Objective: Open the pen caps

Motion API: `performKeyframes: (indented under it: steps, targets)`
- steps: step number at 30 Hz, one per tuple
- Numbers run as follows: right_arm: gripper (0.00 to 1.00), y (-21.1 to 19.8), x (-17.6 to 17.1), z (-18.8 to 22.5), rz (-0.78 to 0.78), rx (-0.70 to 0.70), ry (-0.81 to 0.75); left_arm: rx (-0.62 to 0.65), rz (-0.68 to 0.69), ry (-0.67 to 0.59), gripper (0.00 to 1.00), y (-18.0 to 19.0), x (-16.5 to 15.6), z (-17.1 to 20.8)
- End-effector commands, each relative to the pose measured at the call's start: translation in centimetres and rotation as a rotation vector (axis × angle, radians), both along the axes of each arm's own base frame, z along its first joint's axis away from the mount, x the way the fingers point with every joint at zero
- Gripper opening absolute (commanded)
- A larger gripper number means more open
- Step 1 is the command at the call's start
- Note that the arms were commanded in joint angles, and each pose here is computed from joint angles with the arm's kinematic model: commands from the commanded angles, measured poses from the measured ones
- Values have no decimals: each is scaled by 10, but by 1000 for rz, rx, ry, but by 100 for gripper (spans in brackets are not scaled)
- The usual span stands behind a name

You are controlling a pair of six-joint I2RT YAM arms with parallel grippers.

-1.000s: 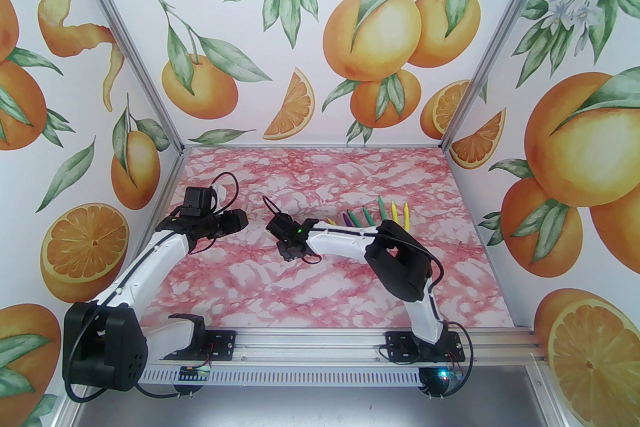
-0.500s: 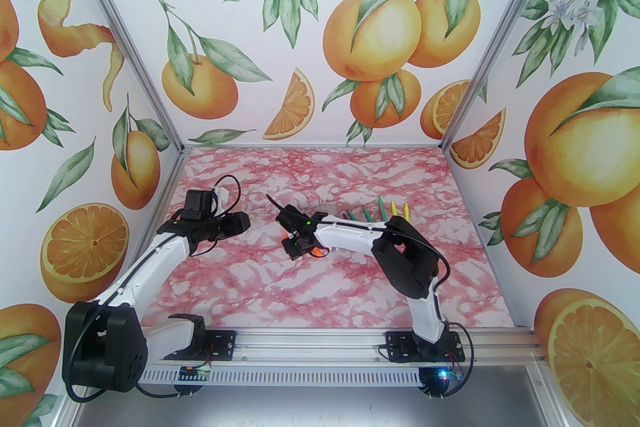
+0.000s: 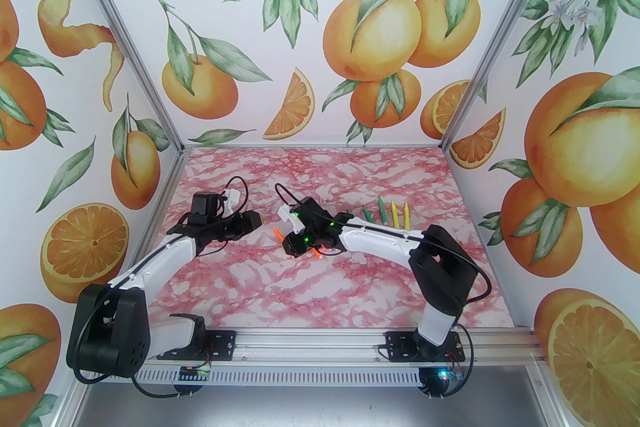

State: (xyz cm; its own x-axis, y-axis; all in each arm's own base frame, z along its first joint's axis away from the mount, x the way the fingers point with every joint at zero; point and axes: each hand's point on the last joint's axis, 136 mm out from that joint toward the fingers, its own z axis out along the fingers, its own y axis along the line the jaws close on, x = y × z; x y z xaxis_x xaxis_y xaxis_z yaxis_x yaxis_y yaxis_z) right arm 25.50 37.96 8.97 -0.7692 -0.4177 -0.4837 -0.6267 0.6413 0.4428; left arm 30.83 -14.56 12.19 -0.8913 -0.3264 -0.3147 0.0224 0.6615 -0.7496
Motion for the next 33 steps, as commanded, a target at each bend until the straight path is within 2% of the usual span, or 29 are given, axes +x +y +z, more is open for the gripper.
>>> performKeyframes:
  steps: [1,11,21,28,33]
  targets:
    - [0,8,-1,20,43,85,-29,-76,-31,-21,54,-14,2,13]
    - [0,13,-2,36,59,133,-50,-65,-68,9,53,-27,4,6]
    - [0,12,-4,32,61,127,-38,-74,-65,-28,44,-31,12,20]
    - [0,14,-3,35,63,136,-44,-79,-71,-26,28,-33,12,19]
    - [0,14,-2,37,60,138,-50,-92,-89,-20,28,-38,11,19]
